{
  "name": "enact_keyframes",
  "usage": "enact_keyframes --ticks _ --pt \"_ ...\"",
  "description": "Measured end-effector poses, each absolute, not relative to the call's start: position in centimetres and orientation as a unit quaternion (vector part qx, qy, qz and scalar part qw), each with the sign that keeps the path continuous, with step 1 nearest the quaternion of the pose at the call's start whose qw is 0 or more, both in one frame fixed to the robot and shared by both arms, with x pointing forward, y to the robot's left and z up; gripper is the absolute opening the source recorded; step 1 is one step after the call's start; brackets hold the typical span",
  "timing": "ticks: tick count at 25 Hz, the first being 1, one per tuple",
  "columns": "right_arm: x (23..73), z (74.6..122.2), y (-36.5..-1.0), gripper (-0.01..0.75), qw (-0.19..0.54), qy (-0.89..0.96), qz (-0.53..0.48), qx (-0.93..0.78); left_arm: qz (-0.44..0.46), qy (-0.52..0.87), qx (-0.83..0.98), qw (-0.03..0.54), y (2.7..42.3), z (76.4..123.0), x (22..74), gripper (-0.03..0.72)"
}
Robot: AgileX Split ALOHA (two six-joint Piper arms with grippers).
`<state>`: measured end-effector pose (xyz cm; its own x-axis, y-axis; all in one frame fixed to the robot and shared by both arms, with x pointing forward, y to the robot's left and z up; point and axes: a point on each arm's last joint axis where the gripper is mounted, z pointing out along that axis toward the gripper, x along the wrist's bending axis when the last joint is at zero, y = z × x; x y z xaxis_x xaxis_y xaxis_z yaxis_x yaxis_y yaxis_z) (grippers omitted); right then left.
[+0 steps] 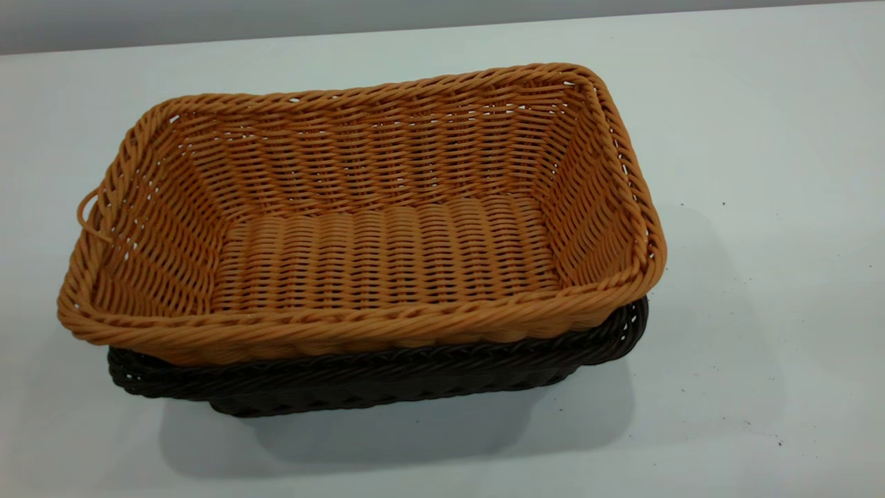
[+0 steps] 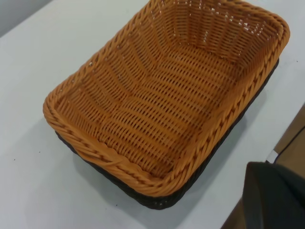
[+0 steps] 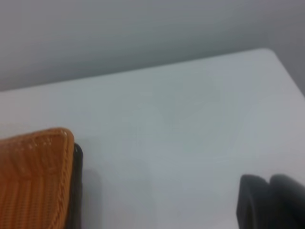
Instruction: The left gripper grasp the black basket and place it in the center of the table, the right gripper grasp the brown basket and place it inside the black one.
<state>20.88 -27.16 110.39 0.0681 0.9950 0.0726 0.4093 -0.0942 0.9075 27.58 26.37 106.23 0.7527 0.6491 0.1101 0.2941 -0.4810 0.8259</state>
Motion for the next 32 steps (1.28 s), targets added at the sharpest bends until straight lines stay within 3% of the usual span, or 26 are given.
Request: enact_keyframes --ticks 20,32 --pt "21.6 109.4 -27.6 0.062 0.376 0.562 0.375 0.635 0.125 0.310 0.892 0.305 26.7 103.1 26.8 -0.001" --pt "23.3 107.2 -27.8 0.062 0.356 0.567 0.377 0.640 0.123 0.325 0.883 0.316 26.5 103.0 27.0 -0.001"
